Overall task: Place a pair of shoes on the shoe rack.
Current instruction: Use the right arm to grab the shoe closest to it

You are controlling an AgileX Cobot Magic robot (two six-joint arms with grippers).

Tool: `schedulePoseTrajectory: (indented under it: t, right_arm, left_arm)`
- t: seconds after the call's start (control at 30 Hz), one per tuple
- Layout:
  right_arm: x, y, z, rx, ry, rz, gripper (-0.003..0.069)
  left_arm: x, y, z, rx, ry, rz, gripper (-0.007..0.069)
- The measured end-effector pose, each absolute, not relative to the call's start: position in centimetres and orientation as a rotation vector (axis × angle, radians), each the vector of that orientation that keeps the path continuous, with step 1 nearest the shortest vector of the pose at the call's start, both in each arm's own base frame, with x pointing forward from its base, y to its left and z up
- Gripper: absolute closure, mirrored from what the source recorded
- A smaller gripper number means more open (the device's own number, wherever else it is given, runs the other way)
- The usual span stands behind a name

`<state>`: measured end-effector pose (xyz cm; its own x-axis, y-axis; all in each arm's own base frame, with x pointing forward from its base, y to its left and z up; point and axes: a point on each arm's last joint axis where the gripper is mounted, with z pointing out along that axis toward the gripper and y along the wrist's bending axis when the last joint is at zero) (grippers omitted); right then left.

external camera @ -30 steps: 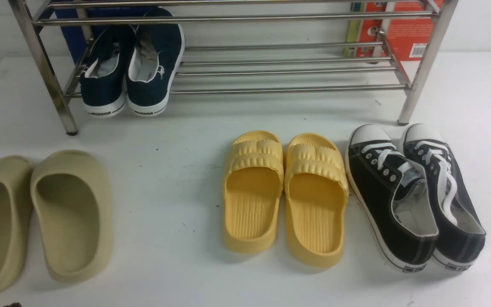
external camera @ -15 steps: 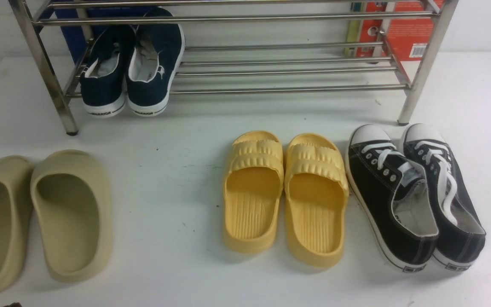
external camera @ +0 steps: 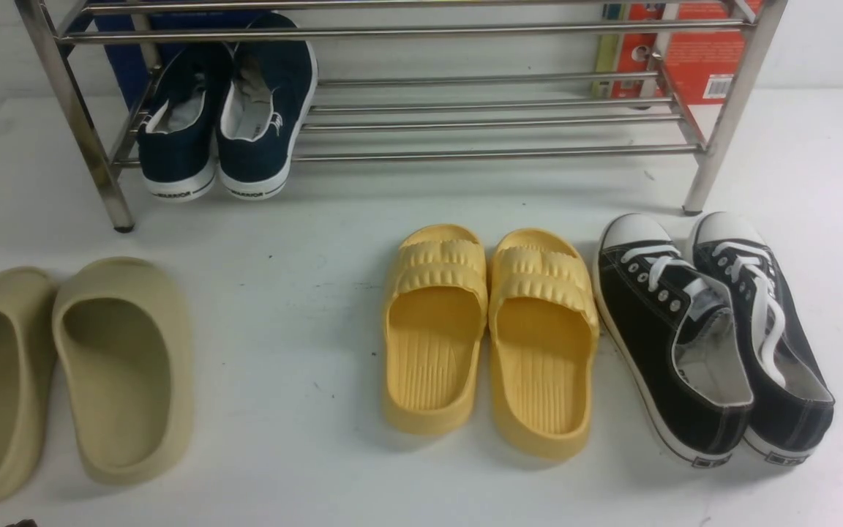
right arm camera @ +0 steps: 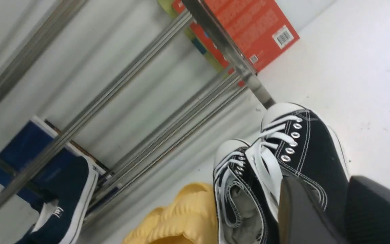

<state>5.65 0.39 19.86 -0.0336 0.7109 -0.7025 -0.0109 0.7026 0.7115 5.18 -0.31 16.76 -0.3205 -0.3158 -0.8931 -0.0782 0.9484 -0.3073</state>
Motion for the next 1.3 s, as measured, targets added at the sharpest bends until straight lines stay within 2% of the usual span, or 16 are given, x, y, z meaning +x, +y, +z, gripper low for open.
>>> schedulePoseTrajectory:
  t: [0.07, 0.1, 0.2, 0.23, 0.27, 0.37, 0.47, 0.7, 0.87, 1.0, 1.07, 1.1, 1.2, 1.3]
  right_arm:
    - [5.5, 0.8, 20.6, 0.567, 1.569, 0.654, 0.0428]
    - [5.4, 1.3, 22.0, 0.513, 1.643, 0.647, 0.0445]
    - [5.8, 2.4, 25.2, 0.297, 1.959, 0.561, 0.0499]
    - [5.9, 2.4, 25.4, 0.269, 1.985, 0.541, 0.0503]
    - [6.8, 2.7, 27.2, 0.139, 2.191, 0.491, 0.0538]
    - [9.6, 2.8, 29.0, 0.013, 2.473, 0.456, 0.0591]
    - [12.8, 3.1, 29.9, -0.072, 2.596, 0.437, 0.0634]
    - [18.5, 7.3, 30.7, -0.354, 2.687, 0.373, 0.0638]
    - [21.5, 11.7, 29.4, -0.527, 2.704, 0.168, 0.0529]
    - [23.4, 13.3, 27.1, -0.517, 2.720, 0.115, 0.0335]
    - [24.6, 14.0, 25.4, -0.518, 2.729, 0.104, 0.0214]
    - [25.0, 14.2, 24.8, -0.522, 2.729, 0.094, 0.0185]
    - [26.2, 14.7, 22.9, -0.539, 2.742, 0.061, 0.0145]
    - [27.2, 15.0, 20.8, -0.527, 2.777, 0.025, 0.0173]
  left_arm:
    - [5.2, -0.3, 16.8, -0.287, 1.892, -0.245, 0.0550]
    - [5.2, -0.3, 16.8, -0.287, 1.892, -0.245, 0.0547]
    - [5.2, -0.3, 16.8, -0.287, 1.892, -0.245, 0.0545]
    - [5.2, -0.3, 16.8, -0.287, 1.892, -0.245, 0.0545]
    - [5.2, -0.3, 16.8, -0.287, 1.892, -0.245, 0.0545]
    - [5.2, -0.3, 16.8, -0.287, 1.892, -0.245, 0.0544]
    - [5.2, -0.3, 16.8, -0.287, 1.892, -0.245, 0.0543]
    - [5.2, -0.3, 16.8, -0.287, 1.892, -0.245, 0.0534]
    - [5.2, -0.3, 16.8, -0.287, 1.892, -0.245, 0.0534]
    - [5.2, -0.3, 16.8, -0.287, 1.892, -0.245, 0.0533]
    - [5.2, -0.3, 16.8, -0.287, 1.892, -0.245, 0.0531]
    - [5.2, -0.3, 16.8, -0.287, 1.892, -0.245, 0.0530]
    - [5.2, -0.3, 16.8, -0.287, 1.892, -0.245, 0.0526]
    - [5.2, -0.3, 16.8, -0.287, 1.892, -0.245, 0.0523]
